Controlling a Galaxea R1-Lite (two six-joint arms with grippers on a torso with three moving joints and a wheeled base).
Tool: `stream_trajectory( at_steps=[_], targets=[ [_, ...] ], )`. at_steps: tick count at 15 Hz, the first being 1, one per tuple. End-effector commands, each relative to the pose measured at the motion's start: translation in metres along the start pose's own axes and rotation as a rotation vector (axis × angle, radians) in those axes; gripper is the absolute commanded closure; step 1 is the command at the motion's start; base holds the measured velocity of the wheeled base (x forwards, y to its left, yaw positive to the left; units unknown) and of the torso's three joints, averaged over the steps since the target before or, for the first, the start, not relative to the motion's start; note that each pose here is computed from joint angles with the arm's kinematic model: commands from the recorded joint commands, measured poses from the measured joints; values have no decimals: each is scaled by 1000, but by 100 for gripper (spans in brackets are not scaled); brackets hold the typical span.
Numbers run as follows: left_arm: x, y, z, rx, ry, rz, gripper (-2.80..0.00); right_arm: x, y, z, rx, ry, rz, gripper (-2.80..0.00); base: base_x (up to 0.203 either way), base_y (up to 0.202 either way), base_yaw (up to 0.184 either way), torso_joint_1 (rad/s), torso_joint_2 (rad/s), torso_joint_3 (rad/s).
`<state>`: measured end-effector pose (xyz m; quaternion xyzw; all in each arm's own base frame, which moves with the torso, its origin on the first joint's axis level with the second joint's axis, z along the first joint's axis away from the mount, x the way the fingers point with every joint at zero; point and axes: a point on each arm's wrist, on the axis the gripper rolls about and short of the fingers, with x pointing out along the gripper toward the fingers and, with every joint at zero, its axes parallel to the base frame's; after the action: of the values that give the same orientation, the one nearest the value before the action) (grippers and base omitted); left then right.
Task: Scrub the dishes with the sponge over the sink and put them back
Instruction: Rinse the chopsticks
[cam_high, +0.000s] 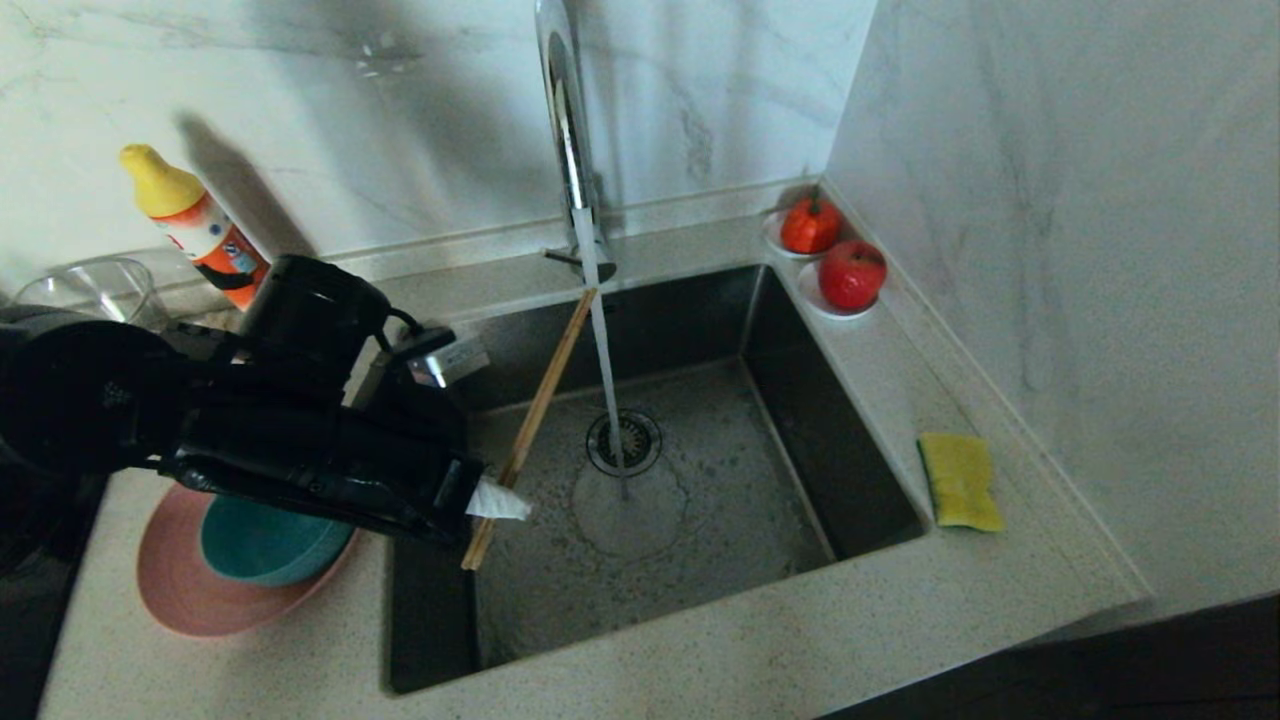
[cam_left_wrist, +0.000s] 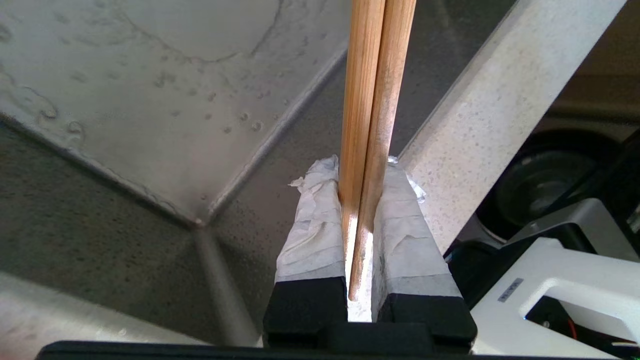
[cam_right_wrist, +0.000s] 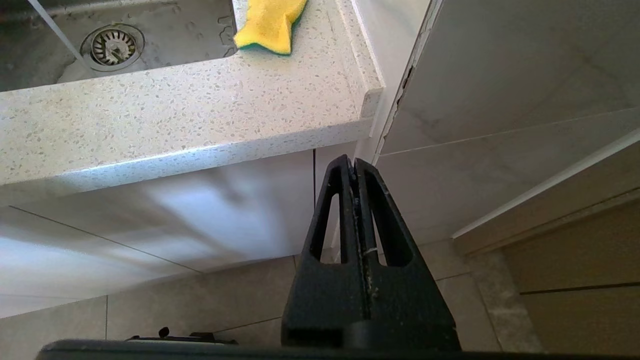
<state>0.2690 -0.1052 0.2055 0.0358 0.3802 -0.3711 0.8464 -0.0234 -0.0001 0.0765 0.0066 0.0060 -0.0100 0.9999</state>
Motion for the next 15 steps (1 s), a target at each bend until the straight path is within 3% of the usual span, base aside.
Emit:
stream_trajectory(
  at_steps=[1, 3, 8, 15],
  targets=[
    [11, 4, 0, -10, 24, -5, 0, 0, 0, 0, 1, 0, -1, 0, 0, 0, 0, 0, 0, 0],
    [21, 10, 5, 5, -14, 8, 0, 0, 0, 0, 1, 0, 0, 0, 0, 0, 0, 0, 0, 0],
    [47, 20, 16, -23, -63, 38, 0, 0, 0, 0, 1, 0, 0, 0, 0, 0, 0, 0, 0, 0],
    [57, 14, 24, -1, -124, 19, 0, 0, 0, 0, 1, 0, 0, 0, 0, 0, 0, 0, 0, 0]
  ],
)
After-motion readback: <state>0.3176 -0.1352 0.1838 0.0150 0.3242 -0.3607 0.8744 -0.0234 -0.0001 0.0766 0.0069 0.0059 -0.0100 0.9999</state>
